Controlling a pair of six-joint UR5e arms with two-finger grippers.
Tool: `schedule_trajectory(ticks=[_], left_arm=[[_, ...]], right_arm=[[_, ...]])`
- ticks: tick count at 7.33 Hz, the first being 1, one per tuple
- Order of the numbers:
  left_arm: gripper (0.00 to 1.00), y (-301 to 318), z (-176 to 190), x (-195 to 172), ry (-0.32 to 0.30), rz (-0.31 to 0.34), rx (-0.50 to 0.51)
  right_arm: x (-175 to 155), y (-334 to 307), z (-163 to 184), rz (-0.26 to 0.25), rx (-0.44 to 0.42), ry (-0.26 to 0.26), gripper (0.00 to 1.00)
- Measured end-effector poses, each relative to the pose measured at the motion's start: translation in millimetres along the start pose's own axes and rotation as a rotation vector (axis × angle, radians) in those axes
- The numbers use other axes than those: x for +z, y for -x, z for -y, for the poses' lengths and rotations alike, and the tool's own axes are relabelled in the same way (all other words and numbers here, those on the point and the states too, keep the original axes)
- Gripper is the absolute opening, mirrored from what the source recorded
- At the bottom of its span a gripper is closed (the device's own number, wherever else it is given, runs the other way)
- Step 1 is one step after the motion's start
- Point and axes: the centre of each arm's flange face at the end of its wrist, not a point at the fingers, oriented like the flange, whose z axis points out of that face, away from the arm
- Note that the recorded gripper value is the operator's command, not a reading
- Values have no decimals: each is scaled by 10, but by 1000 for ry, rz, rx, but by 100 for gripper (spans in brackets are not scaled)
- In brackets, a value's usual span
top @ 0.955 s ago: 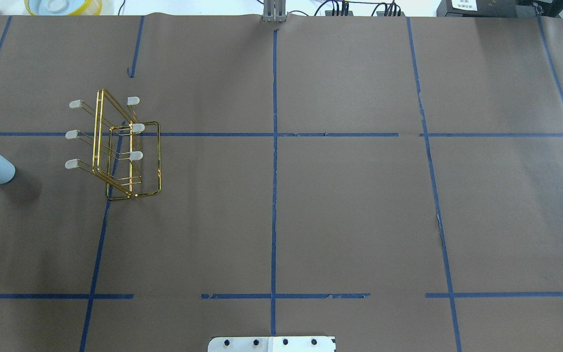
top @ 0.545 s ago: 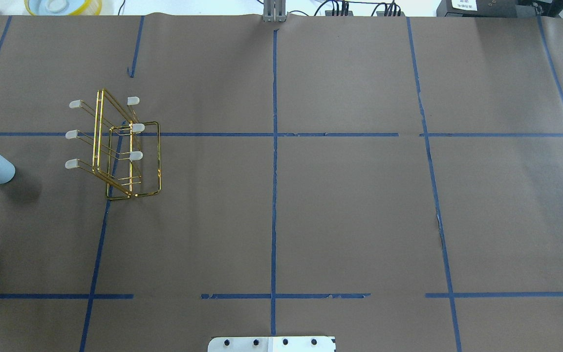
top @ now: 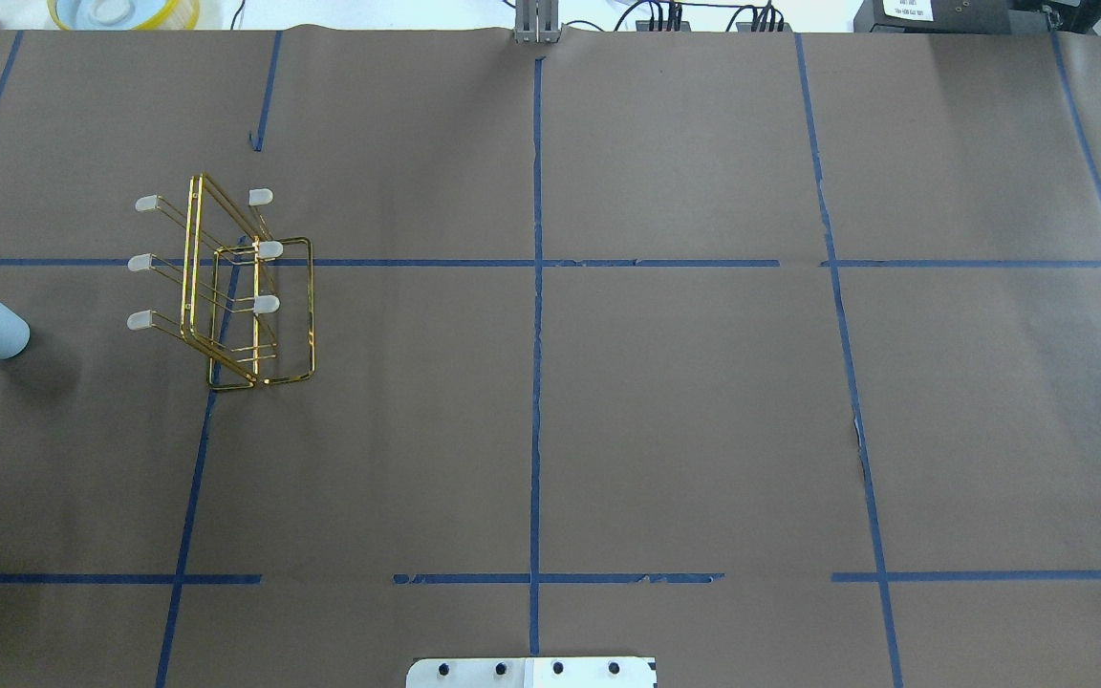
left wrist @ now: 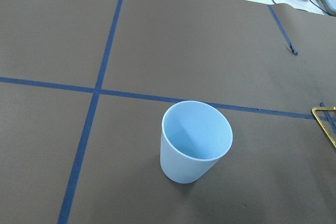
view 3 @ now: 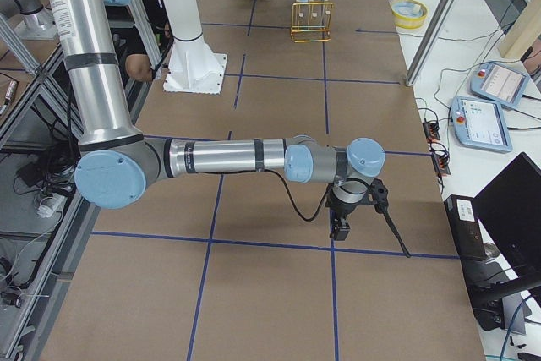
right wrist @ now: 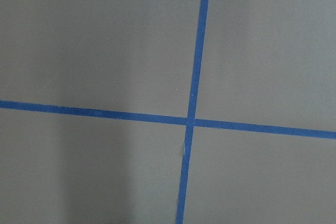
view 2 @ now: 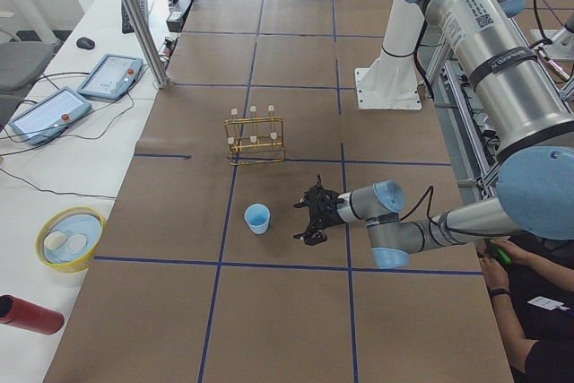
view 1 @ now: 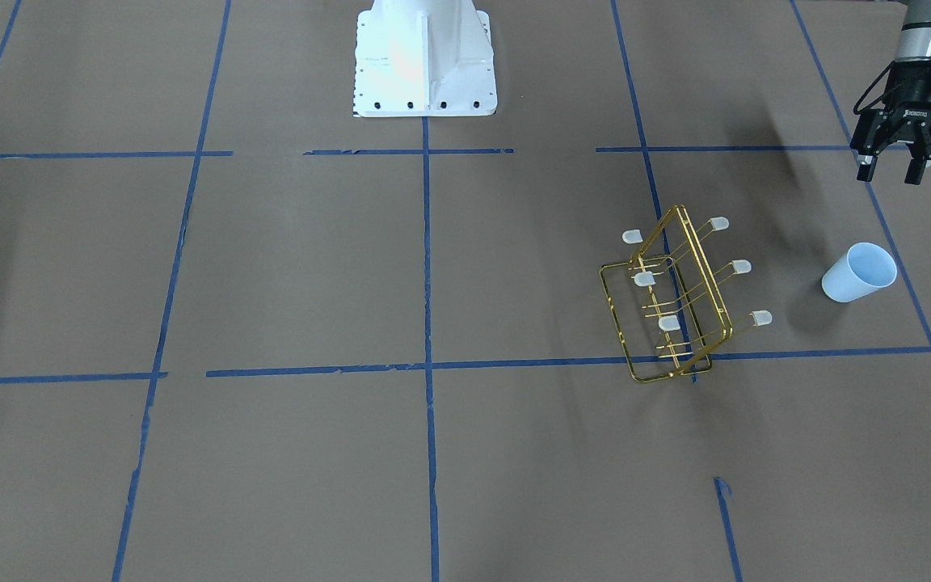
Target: Hang cup on cup holder
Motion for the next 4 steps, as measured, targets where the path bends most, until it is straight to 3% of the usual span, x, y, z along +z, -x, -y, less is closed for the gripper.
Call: schedule_trajectory(ticks=[4], left_arm=[[99, -56, -448, 298, -171, 26, 114]], right_arm=[[-2, 1, 0, 0, 0, 0, 100]])
